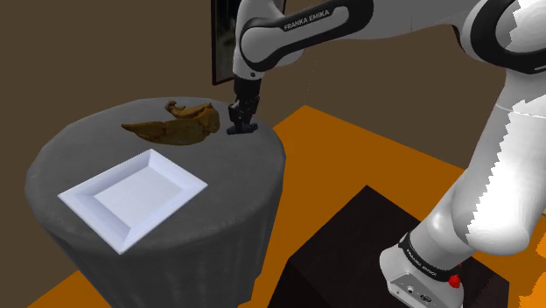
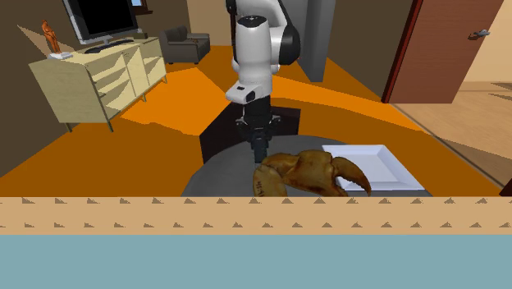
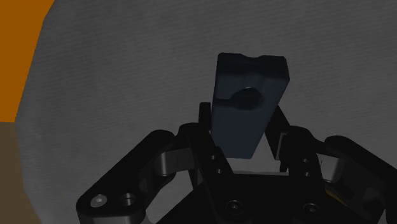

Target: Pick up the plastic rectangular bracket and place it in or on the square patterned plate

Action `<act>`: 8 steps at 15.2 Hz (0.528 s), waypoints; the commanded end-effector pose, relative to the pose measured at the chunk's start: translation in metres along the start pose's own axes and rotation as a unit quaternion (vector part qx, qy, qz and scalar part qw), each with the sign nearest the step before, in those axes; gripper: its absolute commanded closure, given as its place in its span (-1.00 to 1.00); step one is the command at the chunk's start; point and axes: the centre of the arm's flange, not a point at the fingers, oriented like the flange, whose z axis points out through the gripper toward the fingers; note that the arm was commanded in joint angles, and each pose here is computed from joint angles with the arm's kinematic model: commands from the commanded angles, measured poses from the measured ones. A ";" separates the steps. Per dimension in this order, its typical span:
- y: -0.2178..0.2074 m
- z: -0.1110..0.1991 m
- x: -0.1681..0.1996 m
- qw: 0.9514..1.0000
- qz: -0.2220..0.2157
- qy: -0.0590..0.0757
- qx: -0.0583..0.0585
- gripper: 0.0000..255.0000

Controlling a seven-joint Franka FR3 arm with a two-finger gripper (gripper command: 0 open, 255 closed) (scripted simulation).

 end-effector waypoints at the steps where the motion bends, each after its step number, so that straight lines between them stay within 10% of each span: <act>1: -0.001 -0.011 0.000 1.000 0.000 0.000 0.000 1.00; 8: -0.015 -0.039 0.003 1.000 0.000 0.000 0.000 1.00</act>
